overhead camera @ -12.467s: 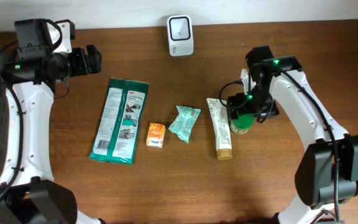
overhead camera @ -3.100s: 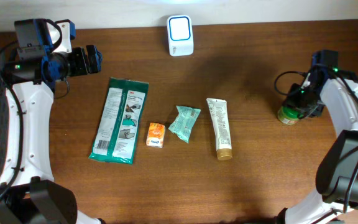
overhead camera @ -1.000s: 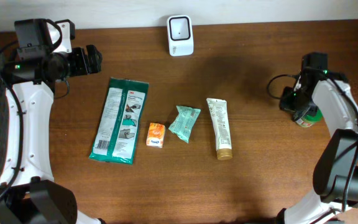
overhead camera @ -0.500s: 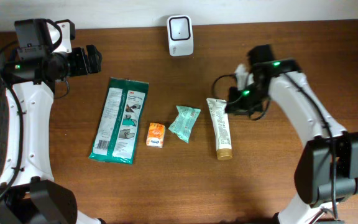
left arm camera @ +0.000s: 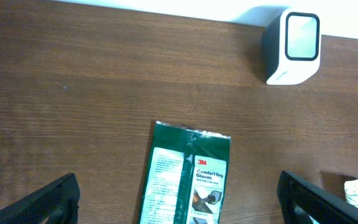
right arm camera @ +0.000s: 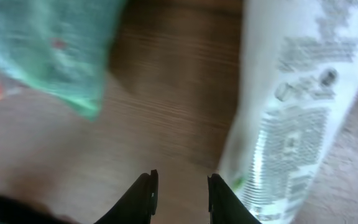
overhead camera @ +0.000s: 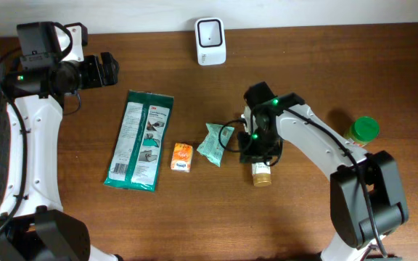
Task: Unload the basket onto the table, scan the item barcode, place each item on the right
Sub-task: 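Lower right gripper over the white tube and align with it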
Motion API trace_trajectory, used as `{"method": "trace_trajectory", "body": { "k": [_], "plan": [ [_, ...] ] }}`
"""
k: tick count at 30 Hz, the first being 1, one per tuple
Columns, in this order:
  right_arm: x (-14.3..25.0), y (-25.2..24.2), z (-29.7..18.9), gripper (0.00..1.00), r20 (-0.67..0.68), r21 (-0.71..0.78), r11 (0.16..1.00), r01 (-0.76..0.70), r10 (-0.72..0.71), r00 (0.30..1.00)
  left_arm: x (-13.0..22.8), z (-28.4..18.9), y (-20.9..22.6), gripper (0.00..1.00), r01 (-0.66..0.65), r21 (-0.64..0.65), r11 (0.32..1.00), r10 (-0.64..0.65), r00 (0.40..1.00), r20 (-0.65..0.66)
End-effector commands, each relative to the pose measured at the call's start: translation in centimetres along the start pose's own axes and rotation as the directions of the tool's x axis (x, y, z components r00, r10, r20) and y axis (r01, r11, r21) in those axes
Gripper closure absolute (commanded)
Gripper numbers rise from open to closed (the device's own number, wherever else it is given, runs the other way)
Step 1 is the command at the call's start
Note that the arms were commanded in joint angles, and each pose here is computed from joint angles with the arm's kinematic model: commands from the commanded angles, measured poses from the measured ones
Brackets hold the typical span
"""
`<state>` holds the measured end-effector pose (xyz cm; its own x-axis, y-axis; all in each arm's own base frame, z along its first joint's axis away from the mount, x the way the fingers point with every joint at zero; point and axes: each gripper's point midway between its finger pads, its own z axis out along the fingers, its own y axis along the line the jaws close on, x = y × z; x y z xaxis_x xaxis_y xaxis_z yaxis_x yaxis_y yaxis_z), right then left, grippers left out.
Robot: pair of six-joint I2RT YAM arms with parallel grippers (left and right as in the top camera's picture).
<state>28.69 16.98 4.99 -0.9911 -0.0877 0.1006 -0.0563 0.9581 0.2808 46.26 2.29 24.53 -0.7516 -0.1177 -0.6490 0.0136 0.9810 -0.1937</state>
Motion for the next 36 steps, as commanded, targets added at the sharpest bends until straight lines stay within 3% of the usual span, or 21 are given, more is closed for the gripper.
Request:
{"method": "trace_trajectory", "body": {
  "k": [1, 7, 14, 19, 25, 28, 34, 36],
  "plan": [
    [0.8, -1.5, 0.8, 0.75, -0.008, 0.06, 0.997, -0.055, 0.055, 0.998, -0.9, -0.8, -0.4, 0.01, -0.012, 0.011, 1.0, 0.012, 0.999, 0.03],
    [0.8, -2.8, 0.7, 0.75, -0.001, 0.119, 0.991, -0.064, 0.064, 0.998, -0.9, -0.8, -0.4, 0.01, -0.012, 0.011, 1.0, 0.012, 0.999, 0.03],
    [-0.3, -8.9, -0.9, 0.75, 0.057, 0.219, 0.954, -0.203, 0.196, 0.979, -0.9, -0.8, -0.4, 0.01, -0.012, 0.011, 1.0, 0.012, 0.999, 0.03],
    [-3.0, -12.0, -2.0, 0.75, 0.163, 0.178, 0.946, -0.272, 0.244, 0.956, -0.9, -0.8, -0.4, 0.01, -0.012, 0.011, 1.0, 0.012, 0.999, 0.03],
    [-7.6, -13.9, -3.6, 0.75, 0.335, 0.146, 0.964, -0.221, 0.162, 0.928, -0.9, -0.8, -0.4, 0.01, -0.012, 0.011, 1.0, 0.012, 0.999, 0.03],
    [-8.3, -13.2, -4.6, 0.75, 0.346, 0.094, 0.975, -0.203, 0.16, 0.924, -0.9, -0.8, -0.4, 0.01, -0.012, 0.01, 1.0, 0.012, 0.999, 0.03],
    [-9.9, -7.4, -9.0, 0.75, 0.347, -0.126, 0.989, -0.083, 0.122, 0.93, -0.9, -0.8, -0.4, 0.01, -0.012, 0.011, 1.0, 0.012, 0.999, 0.03],
    [-11.0, -6.7, -9.3, 0.75, 0.383, -0.148, 0.982, -0.119, 0.167, 0.908, -0.9, -0.8, -0.4, 0.01, -0.012, 0.011, 1.0, 0.012, 0.999, 0.03]
  ]
}}
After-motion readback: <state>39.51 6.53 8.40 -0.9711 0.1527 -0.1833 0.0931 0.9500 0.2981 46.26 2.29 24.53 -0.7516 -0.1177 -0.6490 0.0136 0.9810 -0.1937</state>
